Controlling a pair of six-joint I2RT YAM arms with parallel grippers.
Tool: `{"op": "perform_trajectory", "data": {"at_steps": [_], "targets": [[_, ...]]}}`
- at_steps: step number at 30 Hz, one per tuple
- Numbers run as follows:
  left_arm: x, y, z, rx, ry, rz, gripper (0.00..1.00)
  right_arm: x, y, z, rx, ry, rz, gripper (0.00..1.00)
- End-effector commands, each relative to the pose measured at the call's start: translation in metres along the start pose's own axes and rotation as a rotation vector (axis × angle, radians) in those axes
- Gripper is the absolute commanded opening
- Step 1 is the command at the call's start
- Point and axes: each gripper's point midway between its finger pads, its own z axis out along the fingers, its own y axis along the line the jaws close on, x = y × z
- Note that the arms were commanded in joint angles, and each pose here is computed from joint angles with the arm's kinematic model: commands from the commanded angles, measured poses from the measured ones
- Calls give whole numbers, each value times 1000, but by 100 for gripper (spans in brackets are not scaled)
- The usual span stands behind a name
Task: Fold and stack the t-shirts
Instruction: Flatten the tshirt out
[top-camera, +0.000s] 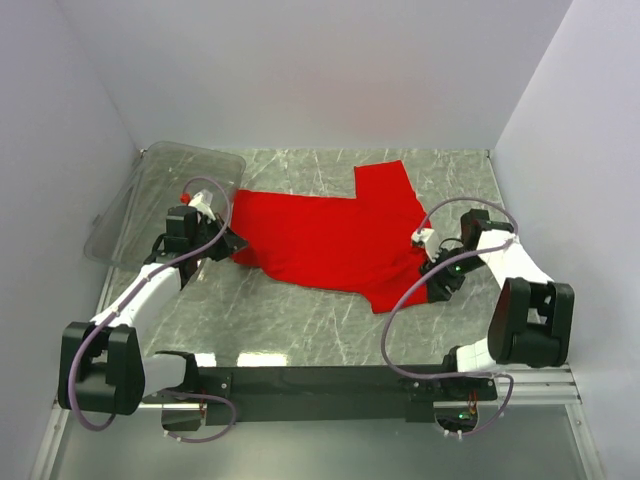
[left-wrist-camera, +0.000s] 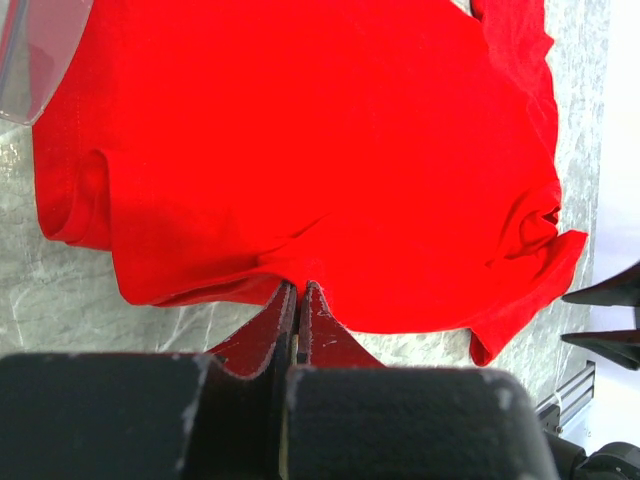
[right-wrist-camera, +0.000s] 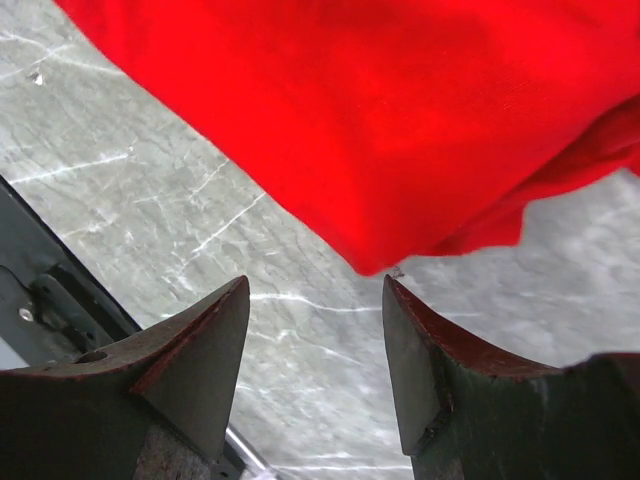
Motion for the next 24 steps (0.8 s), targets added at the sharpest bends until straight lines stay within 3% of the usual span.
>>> {"op": "perform_trajectory", "data": {"at_steps": [1, 10, 13, 16, 17, 20, 24], "targets": [[-15, -15, -6, 46, -52, 42, 1, 0, -3, 7, 0, 12, 49, 63], [-13, -15, -9, 50, -58, 41, 1, 9, -9, 27, -5, 64, 155, 60], [-12, -15, -10, 49, -59, 41, 1, 12, -1, 30, -36, 82, 157, 51], [-12, -14, -10, 49, -62, 40, 1, 17, 5, 31, -54, 99, 164, 36], [-11, -14, -9, 49, -59, 39, 1, 16, 5, 30, -53, 94, 161, 23], [-11, -14, -8, 52, -56, 39, 1, 8, 9, 24, -48, 48, 144, 0], [-15, -17, -9, 53, -61, 48, 1, -14, 39, -4, -162, -11, 119, 0]]}}
